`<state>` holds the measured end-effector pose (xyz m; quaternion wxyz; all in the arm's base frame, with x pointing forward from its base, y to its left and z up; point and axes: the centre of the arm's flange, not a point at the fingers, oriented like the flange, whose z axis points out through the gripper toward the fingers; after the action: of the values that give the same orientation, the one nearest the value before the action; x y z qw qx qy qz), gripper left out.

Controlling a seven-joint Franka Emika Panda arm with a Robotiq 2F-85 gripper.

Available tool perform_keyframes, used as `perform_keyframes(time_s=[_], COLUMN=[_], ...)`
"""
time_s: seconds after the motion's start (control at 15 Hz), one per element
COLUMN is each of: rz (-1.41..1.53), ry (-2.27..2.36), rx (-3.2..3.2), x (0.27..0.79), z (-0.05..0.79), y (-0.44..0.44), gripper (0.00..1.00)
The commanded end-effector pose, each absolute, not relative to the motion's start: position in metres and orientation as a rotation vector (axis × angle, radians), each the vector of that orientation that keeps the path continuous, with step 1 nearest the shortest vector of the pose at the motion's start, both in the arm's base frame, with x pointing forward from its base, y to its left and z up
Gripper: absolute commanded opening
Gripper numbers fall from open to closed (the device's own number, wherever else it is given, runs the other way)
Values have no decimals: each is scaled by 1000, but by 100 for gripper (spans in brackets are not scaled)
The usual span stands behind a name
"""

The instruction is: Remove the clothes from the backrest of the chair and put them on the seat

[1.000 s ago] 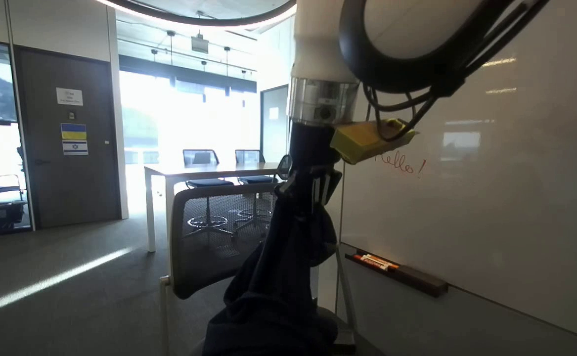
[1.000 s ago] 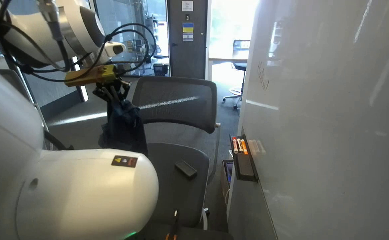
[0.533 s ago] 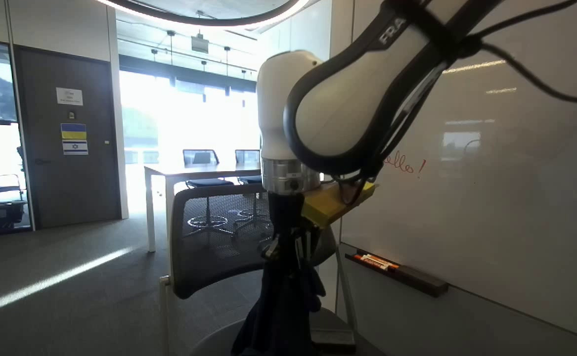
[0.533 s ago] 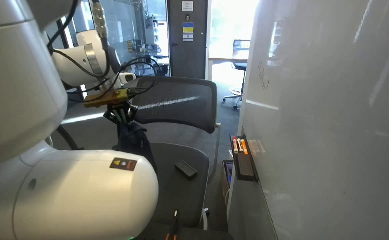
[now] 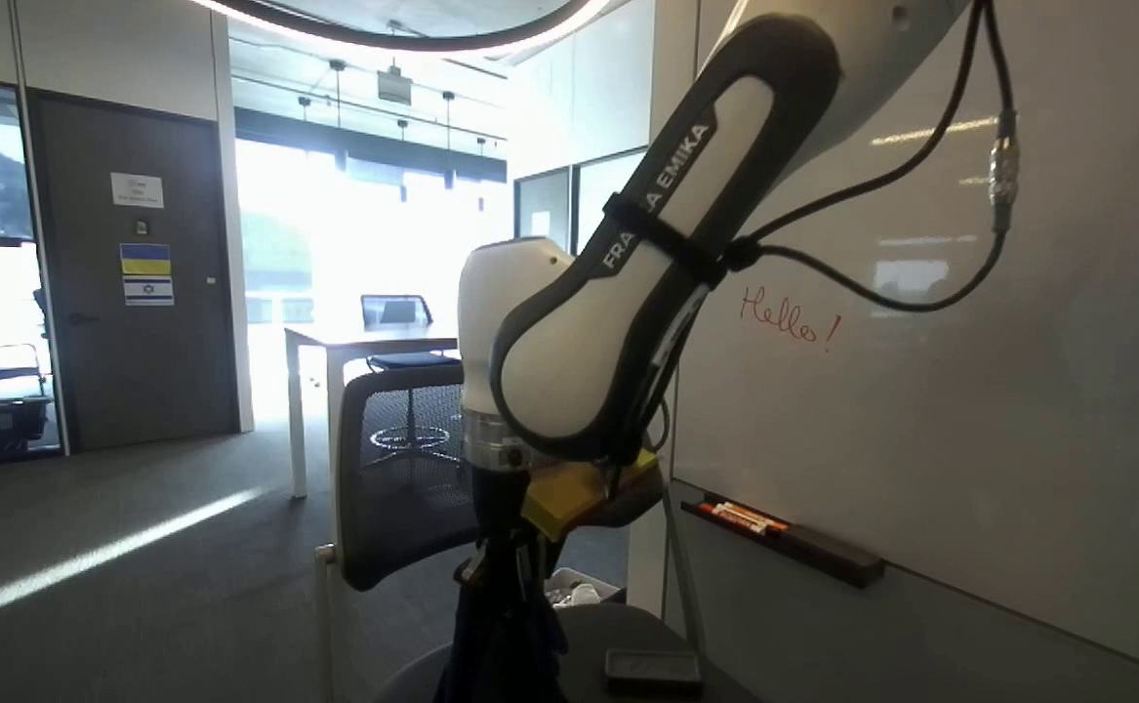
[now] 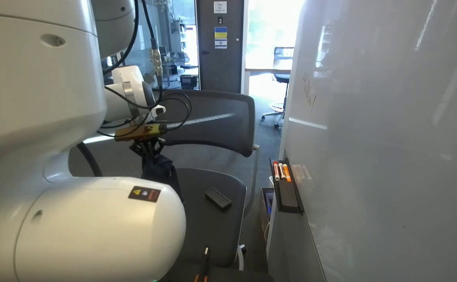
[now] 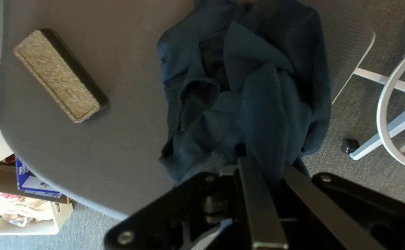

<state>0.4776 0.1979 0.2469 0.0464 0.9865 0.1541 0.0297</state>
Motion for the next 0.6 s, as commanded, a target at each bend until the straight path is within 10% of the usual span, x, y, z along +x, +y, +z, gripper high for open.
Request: perform_keyframes(time_s=[0.0,0.53], rz=[35,-98], ry=[462,342], rx=[3109,3107], x=[501,555], z=[217,140], y=[208,195], gripper=[4,6])
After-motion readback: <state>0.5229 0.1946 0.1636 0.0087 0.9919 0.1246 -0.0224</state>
